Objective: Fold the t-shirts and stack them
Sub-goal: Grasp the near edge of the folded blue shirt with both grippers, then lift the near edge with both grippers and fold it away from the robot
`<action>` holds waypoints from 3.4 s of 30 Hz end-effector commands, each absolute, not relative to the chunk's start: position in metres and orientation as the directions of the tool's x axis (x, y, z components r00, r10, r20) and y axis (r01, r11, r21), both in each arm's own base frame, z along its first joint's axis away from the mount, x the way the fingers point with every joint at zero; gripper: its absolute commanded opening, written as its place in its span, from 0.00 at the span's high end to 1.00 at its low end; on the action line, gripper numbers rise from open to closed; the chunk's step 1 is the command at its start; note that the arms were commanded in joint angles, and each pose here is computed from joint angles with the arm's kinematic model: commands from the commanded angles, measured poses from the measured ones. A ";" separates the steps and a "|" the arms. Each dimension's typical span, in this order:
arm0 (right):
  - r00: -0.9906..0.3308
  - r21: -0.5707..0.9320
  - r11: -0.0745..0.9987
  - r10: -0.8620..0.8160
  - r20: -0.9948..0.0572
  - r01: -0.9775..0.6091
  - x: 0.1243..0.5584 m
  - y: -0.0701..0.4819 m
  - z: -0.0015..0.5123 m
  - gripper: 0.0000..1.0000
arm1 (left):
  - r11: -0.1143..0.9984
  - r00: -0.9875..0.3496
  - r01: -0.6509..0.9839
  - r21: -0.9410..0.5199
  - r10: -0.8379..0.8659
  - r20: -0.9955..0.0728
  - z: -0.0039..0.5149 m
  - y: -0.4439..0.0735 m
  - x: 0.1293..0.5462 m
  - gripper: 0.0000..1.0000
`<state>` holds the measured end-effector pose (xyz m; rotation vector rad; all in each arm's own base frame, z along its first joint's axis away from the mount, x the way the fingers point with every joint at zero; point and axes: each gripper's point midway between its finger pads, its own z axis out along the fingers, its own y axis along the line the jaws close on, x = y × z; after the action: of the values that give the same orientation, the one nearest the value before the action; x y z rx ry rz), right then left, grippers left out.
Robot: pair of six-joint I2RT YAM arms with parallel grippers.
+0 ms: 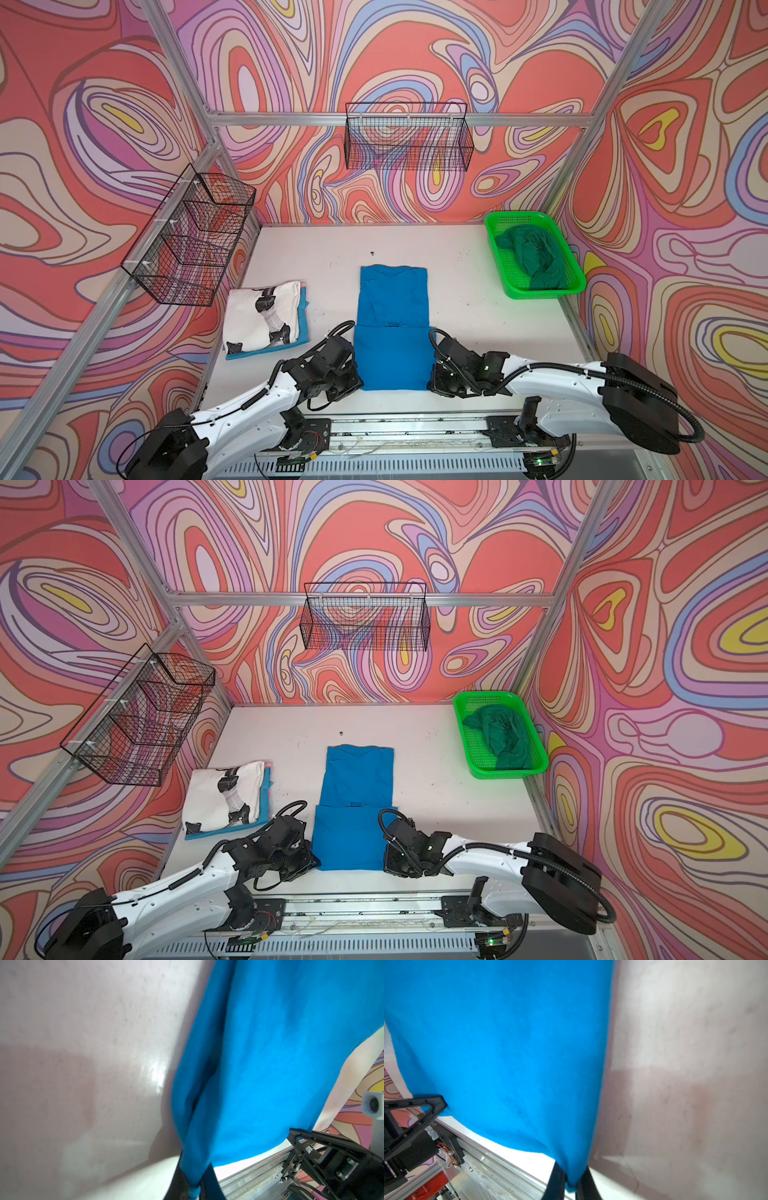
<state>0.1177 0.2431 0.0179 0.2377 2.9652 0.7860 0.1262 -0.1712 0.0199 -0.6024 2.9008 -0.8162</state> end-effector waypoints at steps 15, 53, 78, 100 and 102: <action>-0.972 0.465 0.881 0.177 -0.154 0.087 0.134 0.230 0.049 1.00 | 0.744 -0.913 -0.347 -0.571 -0.408 0.022 0.048 -0.177 0.134 1.00; -0.909 0.650 0.758 0.237 -0.342 -0.047 0.276 0.250 0.189 1.00 | 0.649 -0.837 -0.262 -0.714 -0.521 -0.166 0.196 -0.184 0.251 1.00; -0.919 0.777 0.629 0.321 -0.228 0.027 0.308 0.261 0.188 1.00 | 0.601 -0.803 -0.341 -0.723 -0.586 -0.108 0.200 -0.179 0.304 1.00; -0.915 0.792 0.596 0.380 -0.134 0.132 0.335 0.245 0.149 1.00 | 0.665 -0.817 -0.414 -0.622 -0.572 -0.068 0.177 -0.172 0.350 1.00; -0.914 0.792 0.595 0.383 -0.132 0.135 0.339 0.244 0.147 1.00 | 0.671 -0.819 -0.413 -0.615 -0.569 -0.070 0.176 -0.172 0.356 1.00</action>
<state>0.3333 0.2441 0.1499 0.4076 2.5435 1.2089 0.3504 -0.1774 0.1752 -0.8001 2.6153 -0.9163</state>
